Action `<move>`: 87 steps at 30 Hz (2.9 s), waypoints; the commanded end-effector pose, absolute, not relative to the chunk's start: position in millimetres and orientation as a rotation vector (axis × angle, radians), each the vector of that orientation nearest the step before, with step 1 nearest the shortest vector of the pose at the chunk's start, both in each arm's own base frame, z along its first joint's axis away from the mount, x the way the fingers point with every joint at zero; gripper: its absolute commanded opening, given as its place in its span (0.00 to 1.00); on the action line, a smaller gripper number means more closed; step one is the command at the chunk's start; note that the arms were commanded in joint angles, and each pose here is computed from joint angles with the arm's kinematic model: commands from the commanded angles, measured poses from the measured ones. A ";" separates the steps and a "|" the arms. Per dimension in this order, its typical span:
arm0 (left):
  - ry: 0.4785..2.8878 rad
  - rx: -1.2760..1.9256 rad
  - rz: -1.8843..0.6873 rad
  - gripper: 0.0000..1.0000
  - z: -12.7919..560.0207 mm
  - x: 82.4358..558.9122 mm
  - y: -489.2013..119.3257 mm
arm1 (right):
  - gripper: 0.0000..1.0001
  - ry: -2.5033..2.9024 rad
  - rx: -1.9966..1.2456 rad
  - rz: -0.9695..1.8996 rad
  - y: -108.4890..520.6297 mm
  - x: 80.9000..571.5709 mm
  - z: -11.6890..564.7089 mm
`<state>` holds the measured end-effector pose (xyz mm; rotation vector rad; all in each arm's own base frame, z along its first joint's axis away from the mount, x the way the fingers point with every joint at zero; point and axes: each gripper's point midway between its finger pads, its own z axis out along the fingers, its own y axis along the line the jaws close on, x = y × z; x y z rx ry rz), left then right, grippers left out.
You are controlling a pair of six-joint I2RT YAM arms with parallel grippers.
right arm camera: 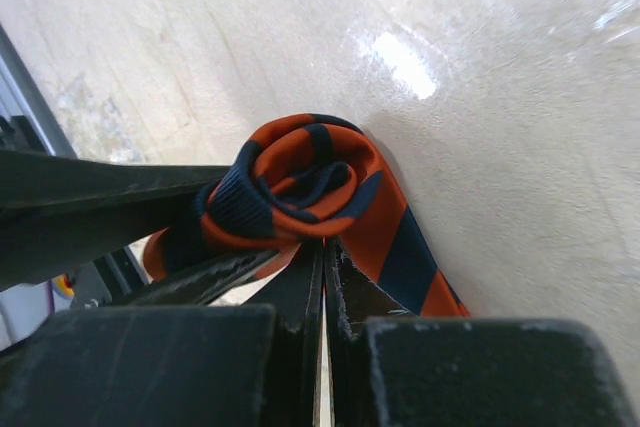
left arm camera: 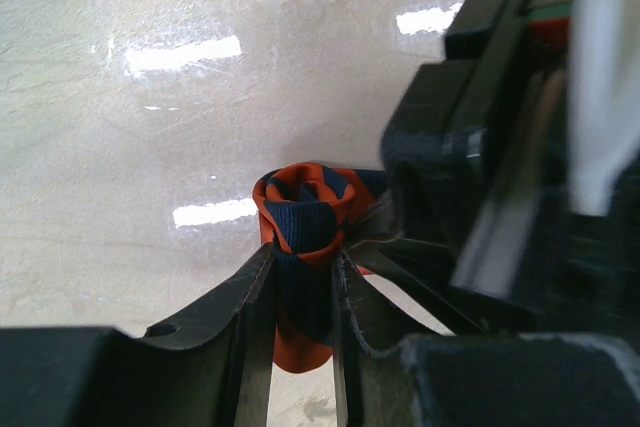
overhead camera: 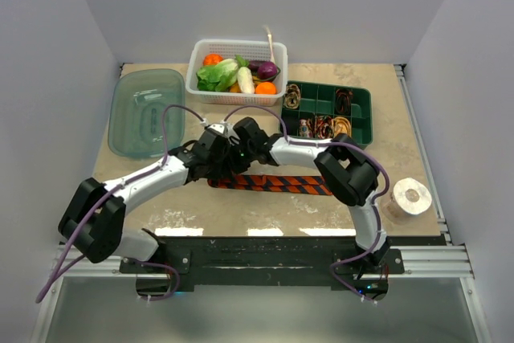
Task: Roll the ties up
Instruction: Roll the tie at the center of the board.
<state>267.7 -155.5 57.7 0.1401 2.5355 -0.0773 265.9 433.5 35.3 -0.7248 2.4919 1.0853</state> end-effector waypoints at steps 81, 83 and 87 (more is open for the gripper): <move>2.326 0.041 -0.725 0.71 125.7 279.2 -208.9 | 0.00 2.354 -0.756 0.934 377.3 285.2 106.4; 2.325 -0.014 -0.763 0.72 121.2 281.6 -197.0 | 0.00 2.346 -0.772 0.944 385.0 280.0 107.0; 2.294 -0.051 -0.928 0.72 121.6 278.7 -188.8 | 0.00 2.344 -0.812 0.951 398.8 267.6 104.8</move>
